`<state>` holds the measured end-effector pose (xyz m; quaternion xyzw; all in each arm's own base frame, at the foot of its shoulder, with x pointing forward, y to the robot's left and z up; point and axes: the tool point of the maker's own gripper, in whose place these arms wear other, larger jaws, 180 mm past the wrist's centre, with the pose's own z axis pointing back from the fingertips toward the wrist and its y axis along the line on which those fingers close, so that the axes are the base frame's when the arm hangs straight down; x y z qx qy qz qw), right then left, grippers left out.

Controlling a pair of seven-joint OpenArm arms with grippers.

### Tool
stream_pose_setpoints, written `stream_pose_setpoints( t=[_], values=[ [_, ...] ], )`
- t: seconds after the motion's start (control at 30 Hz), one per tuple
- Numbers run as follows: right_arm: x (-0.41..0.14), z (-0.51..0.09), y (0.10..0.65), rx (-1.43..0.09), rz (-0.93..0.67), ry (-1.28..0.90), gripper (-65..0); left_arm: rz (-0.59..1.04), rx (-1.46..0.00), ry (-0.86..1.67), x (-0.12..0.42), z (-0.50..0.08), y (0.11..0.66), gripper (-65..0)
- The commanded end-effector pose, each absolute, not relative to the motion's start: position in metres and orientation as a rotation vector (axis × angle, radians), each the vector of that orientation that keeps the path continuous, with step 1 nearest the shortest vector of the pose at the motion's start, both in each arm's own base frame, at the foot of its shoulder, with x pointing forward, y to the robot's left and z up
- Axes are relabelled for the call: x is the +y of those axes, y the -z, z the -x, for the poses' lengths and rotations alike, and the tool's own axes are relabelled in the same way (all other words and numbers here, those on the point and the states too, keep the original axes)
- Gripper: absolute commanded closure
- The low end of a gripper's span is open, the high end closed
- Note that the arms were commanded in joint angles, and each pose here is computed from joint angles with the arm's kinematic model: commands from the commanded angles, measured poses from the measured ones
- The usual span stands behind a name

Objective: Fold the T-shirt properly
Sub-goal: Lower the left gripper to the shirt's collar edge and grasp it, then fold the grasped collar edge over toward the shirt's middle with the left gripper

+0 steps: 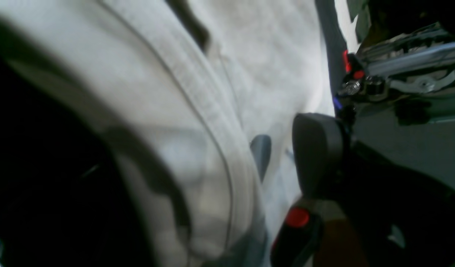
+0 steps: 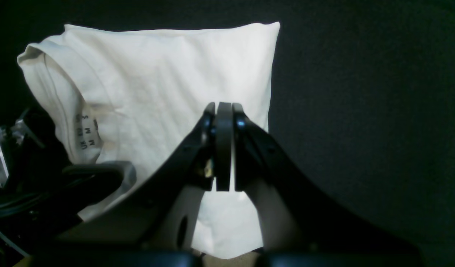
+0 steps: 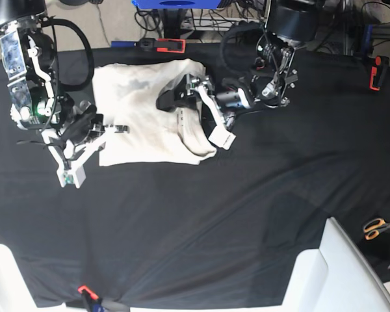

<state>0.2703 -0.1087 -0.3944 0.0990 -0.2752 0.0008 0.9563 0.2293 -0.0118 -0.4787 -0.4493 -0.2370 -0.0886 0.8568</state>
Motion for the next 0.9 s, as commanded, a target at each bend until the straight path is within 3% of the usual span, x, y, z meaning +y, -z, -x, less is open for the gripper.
stream_pose_setpoints(
  t=[0.0, 0.07, 0.13, 0.37, 0.6, 0.87],
  values=[
    [-0.112, -0.278, 0.386, -0.597, -0.198, -0.008, -0.2, 0.903, -0.466, 0.206, -0.008, -0.226, 0.487, -53.8],
    [-0.112, -0.278, 0.386, -0.596, -0.197, -0.006, -0.2, 0.904, -0.479, 0.201, -0.008, -0.229, 0.485, -51.7],
    [-0.112, -0.277, 0.386, -0.595, -0.196, -0.006, -0.2, 0.906, -0.485, 0.196, -0.008, -0.230, 0.485, -43.9],
    [-0.113, -0.278, 0.386, -0.598, -0.195, -0.004, -0.2, 0.917, -0.466, 0.176, -0.014, -0.238, 0.490, 0.0],
    [-0.115, -0.279, 0.385, -0.602, -0.191, -0.004, -0.2, 0.908, -0.537, 0.264, -0.017, -0.264, 0.466, 0.0],
    [-0.115, -0.280, 0.384, -0.605, -0.191, -0.004, -0.2, 0.753, -0.541, 0.483, -0.004, -0.284, 0.437, 0.0]
  ],
)
